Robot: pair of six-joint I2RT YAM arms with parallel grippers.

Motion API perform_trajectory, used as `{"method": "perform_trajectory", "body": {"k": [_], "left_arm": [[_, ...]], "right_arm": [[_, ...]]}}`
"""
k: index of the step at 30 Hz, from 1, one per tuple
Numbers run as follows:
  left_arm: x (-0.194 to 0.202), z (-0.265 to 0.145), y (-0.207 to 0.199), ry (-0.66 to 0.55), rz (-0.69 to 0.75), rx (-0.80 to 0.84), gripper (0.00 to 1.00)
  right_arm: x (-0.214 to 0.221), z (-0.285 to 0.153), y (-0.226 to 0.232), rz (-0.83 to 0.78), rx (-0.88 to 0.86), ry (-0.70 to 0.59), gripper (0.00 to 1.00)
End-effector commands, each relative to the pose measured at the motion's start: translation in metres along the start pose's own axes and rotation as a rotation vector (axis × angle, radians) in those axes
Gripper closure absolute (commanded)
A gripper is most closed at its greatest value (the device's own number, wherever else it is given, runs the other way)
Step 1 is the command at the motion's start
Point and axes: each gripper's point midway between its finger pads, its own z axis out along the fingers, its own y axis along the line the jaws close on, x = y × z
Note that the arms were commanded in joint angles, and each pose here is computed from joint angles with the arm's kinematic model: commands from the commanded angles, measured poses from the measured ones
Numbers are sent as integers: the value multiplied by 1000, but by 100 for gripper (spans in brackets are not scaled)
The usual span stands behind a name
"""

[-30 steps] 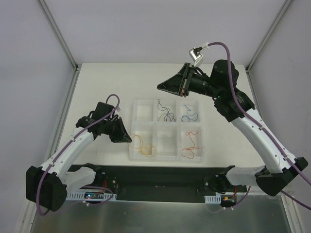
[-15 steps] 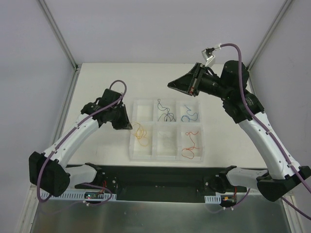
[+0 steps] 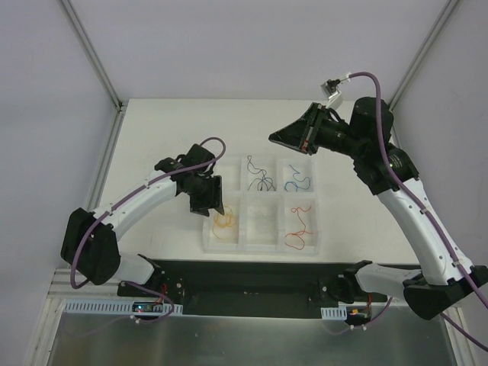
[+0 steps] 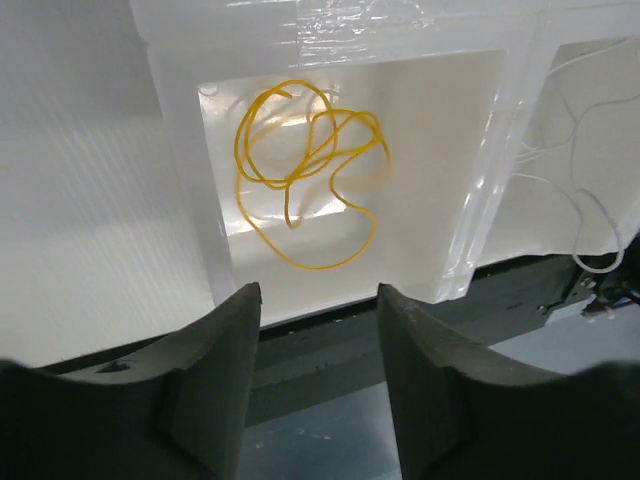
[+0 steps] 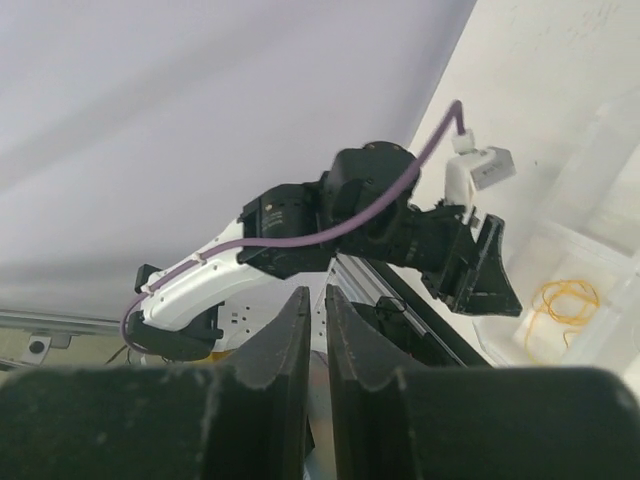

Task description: Untangle the cables

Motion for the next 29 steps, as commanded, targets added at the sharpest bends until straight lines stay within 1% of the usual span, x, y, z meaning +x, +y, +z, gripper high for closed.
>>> {"method": "perform_trajectory", "body": {"k": [1,5,6,8,11,12,14,16,17,18,19,20,21,23,26,29], "left_arm": [[-14,-32,-11,-99,59,29,45],[-17,-62,-16,-179,82,54,37],[-17,-72,-18,-206,94,69,36],[-23,-96,-23,-294,134,96,34],[-30,-136,-26,-441,167,118,30],[-32,-153,-27,-499,166,134,25],[-34,-187,-32,-617,166,182,19],[-34,-221,-37,-737,176,236,12],[-31,-237,-38,-787,182,266,9],[-33,-252,-36,-853,178,270,7],[-28,-269,-35,-911,189,294,5],[-26,-281,-34,-955,197,310,3],[-24,-290,-33,-992,203,320,1],[-19,-309,-32,-1056,213,344,1],[-15,-326,-35,-1100,238,370,1],[-13,-334,-40,-1106,267,390,1]], "right_arm": [[0,-29,3,-63,35,-55,84],[7,-50,-21,-104,172,-62,81],[8,-55,-29,-113,211,-58,78],[10,-64,-45,-141,301,-49,71],[11,-93,-74,-197,501,-63,57],[13,-107,-83,-208,576,-73,50],[12,-138,-99,-249,715,-136,36],[10,-176,-108,-303,816,-247,21],[12,-189,-117,-303,867,-293,10],[8,-207,-121,-292,918,-382,4],[9,-221,-124,-281,954,-438,4],[10,-232,-121,-286,952,-482,4],[10,-238,-115,-295,929,-518,4],[12,-245,-104,-303,871,-567,4],[13,-256,-95,-239,847,-629,4],[14,-260,-94,-201,877,-621,4]]}}
